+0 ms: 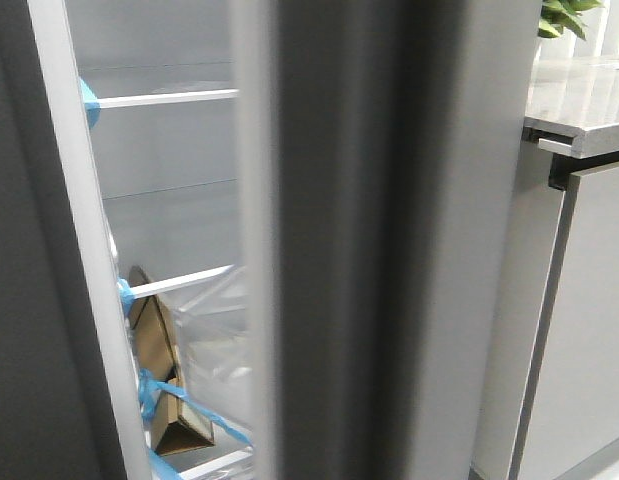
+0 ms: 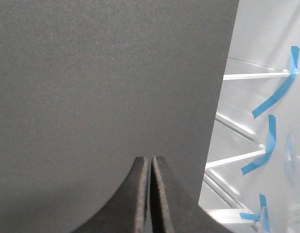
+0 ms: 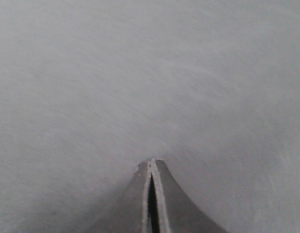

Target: Close fridge door

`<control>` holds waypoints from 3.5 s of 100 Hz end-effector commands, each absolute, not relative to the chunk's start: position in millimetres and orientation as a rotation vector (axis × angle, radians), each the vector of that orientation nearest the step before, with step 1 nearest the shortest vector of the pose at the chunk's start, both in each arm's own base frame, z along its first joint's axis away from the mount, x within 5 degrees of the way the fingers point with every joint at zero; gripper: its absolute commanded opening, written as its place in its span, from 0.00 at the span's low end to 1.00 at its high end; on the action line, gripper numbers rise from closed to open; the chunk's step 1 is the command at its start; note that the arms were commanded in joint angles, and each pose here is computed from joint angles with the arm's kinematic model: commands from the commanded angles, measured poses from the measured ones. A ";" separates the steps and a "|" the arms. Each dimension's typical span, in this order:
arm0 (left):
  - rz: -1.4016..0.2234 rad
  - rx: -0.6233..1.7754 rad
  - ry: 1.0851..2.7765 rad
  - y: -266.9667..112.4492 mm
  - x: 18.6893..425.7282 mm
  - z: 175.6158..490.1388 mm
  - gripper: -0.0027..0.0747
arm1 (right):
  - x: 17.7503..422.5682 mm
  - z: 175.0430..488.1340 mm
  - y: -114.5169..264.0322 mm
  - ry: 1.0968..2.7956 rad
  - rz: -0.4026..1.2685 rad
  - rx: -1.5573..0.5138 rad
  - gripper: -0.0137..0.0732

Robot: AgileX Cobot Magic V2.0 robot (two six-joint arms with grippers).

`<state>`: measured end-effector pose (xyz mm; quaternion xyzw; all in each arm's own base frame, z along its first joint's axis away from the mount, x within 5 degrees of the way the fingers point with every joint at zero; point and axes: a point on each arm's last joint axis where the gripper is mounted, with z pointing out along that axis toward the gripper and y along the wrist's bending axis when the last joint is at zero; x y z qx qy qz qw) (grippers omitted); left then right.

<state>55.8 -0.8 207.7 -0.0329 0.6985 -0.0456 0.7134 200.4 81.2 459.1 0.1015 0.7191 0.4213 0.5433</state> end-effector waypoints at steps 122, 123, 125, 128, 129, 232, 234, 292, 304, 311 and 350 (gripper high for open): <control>-0.112 -0.073 1.483 -1.1 55.5 202.9 0.01 | 336.9 468.3 194.8 1.527 0.593 -0.238 0.07; -0.112 -0.073 1.483 -1.1 55.5 202.9 0.01 | 336.0 470.3 192.0 1.526 0.589 -0.234 0.07; -0.112 -0.073 1.483 -1.1 55.5 202.9 0.01 | 334.5 472.4 188.1 1.534 0.582 -0.230 0.07; -0.112 -0.073 1.483 -1.1 55.5 202.9 0.01 | 332.6 474.8 183.0 1.546 0.572 -0.224 0.07; -0.112 -0.073 1.483 -1.1 55.5 202.9 0.01 | 331.9 475.3 181.5 1.553 0.569 -0.224 0.07; -0.112 -0.073 1.483 -1.1 55.5 202.9 0.01 | 81.3 353.2 2.2 1.500 0.170 0.119 0.07; -0.112 -0.073 1.483 -1.1 55.5 202.9 0.01 | 76.7 346.2 1.9 1.490 0.170 0.119 0.07; -0.112 -0.073 1.483 -1.1 55.5 202.9 0.01 | 54.9 206.8 -0.9 1.450 0.127 0.138 0.07; -0.112 -0.073 1.483 -1.1 55.5 202.9 0.01 | 55.1 205.9 -0.6 1.451 0.120 0.124 0.07; -0.112 -0.073 1.483 -1.1 55.5 202.9 0.01 | 55.1 205.9 0.3 1.453 0.113 0.095 0.07; -0.112 -0.073 1.483 -1.1 55.5 202.9 0.01 | 55.2 205.1 1.1 1.463 0.111 0.073 0.07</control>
